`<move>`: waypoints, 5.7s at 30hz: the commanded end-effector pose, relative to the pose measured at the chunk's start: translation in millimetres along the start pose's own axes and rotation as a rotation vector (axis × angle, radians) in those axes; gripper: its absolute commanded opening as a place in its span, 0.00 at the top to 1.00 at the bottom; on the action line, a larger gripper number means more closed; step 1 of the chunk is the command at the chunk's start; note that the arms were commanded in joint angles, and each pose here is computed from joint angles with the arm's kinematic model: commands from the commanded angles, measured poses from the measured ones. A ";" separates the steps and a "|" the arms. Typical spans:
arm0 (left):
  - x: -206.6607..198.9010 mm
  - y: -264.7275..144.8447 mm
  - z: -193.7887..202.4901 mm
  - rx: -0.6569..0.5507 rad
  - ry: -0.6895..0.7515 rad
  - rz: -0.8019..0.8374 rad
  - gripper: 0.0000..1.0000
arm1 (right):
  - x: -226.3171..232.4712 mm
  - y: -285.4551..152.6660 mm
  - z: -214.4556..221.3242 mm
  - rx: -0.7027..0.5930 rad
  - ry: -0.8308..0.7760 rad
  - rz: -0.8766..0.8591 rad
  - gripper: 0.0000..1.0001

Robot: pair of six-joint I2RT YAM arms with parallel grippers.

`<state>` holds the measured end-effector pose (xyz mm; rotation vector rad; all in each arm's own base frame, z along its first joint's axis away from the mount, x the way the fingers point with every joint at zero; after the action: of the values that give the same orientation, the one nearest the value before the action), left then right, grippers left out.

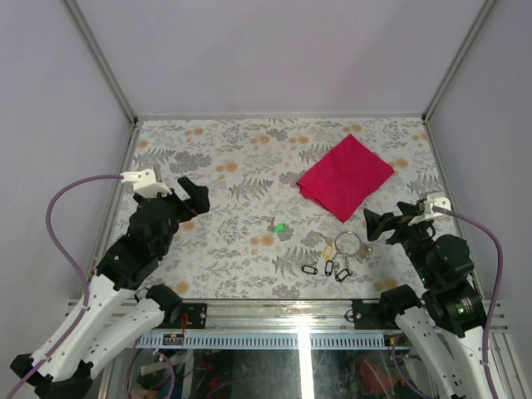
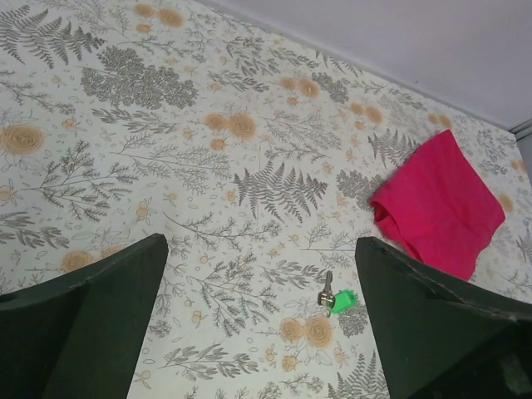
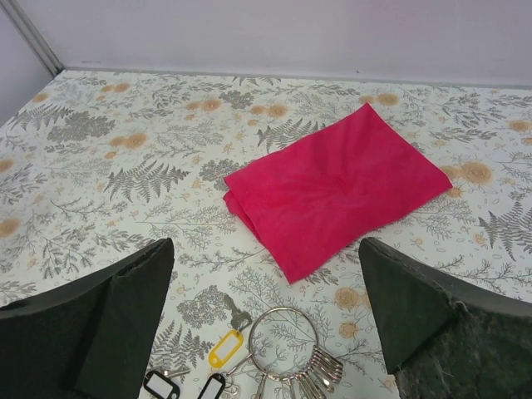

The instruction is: Put the keys on the keyring

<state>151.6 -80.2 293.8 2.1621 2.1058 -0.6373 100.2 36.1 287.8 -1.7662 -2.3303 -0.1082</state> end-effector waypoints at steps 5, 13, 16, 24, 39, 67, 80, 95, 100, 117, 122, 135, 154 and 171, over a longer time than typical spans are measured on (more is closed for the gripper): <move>4.4 0.8 -3.8 -0.028 -0.012 -0.062 0.00 | 0.5 -2.8 -11.1 -0.057 -0.015 0.001 0.01; 4.5 12.0 2.0 0.012 0.010 -0.138 0.00 | 2.6 5.2 -10.0 -0.038 0.021 -0.001 0.01; 2.8 15.5 2.1 0.032 0.030 -0.149 0.00 | 2.8 14.2 -8.8 0.006 0.062 0.032 0.01; -7.7 37.1 15.3 0.172 0.092 -0.182 0.00 | 3.3 61.4 10.6 0.289 0.165 0.157 0.01; -12.9 59.4 36.7 0.276 0.224 -0.134 0.00 | 3.5 112.1 90.7 0.688 0.351 0.248 0.01; -7.5 63.8 43.0 0.319 0.263 -0.167 0.00 | 3.2 134.3 170.1 0.973 0.504 0.250 0.18; -6.8 65.9 44.2 0.327 0.263 -0.163 0.00 | 41.5 146.6 184.8 1.013 0.515 0.126 0.22; -7.7 67.7 49.5 0.355 0.275 -0.131 0.00 | 70.4 159.4 152.2 0.880 0.217 -0.106 0.26; -9.8 70.0 51.1 0.373 0.284 -0.114 0.00 | 46.8 141.8 140.1 0.833 0.076 0.099 0.27; -14.7 75.8 56.9 0.416 0.294 -0.074 0.00 | -6.8 108.3 150.5 0.811 0.391 0.250 0.23; -11.8 71.9 58.6 0.416 0.291 -0.074 0.00 | -13.5 100.4 156.2 0.790 0.505 0.238 0.21; -10.9 68.5 56.9 0.405 0.287 -0.068 0.00 | -26.3 85.8 163.2 0.805 0.703 0.190 0.21; -13.6 68.9 53.8 0.395 0.283 -0.047 0.00 | -23.1 88.3 173.6 0.871 0.803 0.068 0.34; -14.8 69.6 56.9 0.415 0.285 -0.030 0.00 | -17.9 90.2 176.9 0.876 0.840 -0.066 0.37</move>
<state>199.1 -115.4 225.9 2.5764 2.3552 -0.9342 166.8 74.4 99.8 -1.0000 -1.3950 0.1653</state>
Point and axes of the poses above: each gripper's point midway between its finger pads, its own y axis out along the fingers, its own x axis along the line the jaws close on, z = x × y, the point moved 10 cm from there along -y, back along the fingers, and after that the axes turned 5 degrees about y, right-handed, at the moved point
